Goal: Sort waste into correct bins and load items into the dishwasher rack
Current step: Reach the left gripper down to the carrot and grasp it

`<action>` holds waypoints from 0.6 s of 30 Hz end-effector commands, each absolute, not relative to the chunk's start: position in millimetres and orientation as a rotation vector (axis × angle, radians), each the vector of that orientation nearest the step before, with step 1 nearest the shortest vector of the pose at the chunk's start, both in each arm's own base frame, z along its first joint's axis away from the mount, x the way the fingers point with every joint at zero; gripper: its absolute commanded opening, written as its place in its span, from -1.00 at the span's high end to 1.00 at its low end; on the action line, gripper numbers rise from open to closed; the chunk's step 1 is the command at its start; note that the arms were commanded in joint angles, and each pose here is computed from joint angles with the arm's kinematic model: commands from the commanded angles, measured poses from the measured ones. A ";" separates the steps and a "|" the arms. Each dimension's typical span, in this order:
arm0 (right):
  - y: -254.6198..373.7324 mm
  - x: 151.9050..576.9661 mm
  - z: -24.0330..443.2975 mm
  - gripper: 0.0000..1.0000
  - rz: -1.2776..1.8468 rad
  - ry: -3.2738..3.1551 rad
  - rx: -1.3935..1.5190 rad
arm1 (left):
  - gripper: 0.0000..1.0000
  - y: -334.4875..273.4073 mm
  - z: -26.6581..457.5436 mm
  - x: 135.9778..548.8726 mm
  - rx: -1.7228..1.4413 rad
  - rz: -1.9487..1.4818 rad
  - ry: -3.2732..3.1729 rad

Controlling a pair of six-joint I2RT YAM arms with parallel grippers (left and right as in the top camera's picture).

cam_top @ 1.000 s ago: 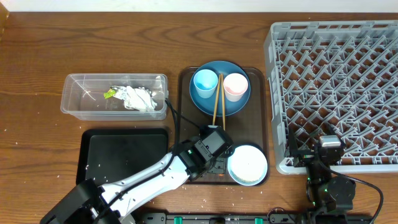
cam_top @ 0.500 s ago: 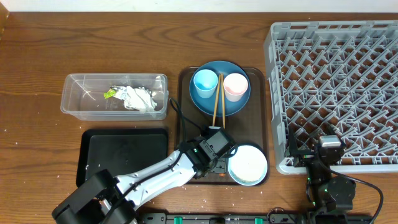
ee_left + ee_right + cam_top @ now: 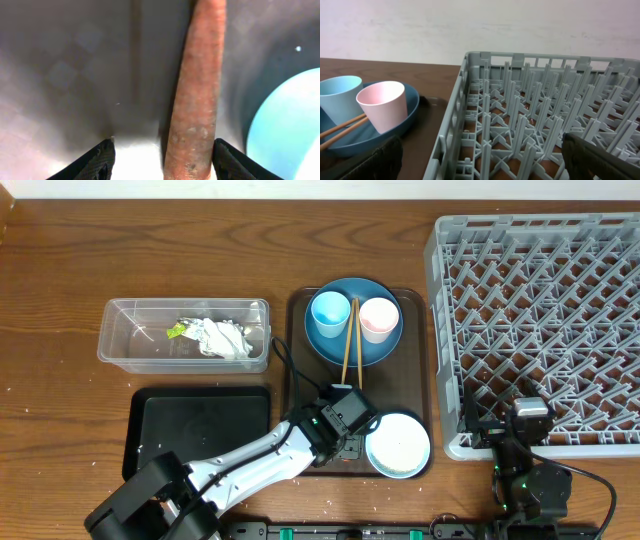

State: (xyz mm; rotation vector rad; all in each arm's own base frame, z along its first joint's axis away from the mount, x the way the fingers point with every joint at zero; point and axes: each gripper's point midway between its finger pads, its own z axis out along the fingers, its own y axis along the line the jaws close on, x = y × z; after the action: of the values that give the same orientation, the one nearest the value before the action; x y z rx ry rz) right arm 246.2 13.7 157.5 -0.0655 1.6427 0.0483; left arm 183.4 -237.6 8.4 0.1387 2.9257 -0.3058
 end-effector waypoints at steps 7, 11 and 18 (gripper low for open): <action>13.0 246.2 155.6 -0.98 0.043 1.649 -0.067 | -0.25 -235.0 6.5 192.4 0.118 -0.258 2.895; 13.0 246.2 155.6 -0.98 0.043 1.649 -0.067 | -0.22 -237.9 7.6 194.6 0.117 -0.274 2.883; 12.9 246.2 155.6 -0.98 0.043 1.649 -0.066 | -0.14 -242.5 9.4 198.2 0.115 -0.300 2.864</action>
State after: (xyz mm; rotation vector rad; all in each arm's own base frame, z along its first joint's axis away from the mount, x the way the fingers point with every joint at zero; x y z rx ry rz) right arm 246.2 13.7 157.5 -0.0655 1.6427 0.0483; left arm 192.8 -243.7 10.5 0.1307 2.8798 -0.3281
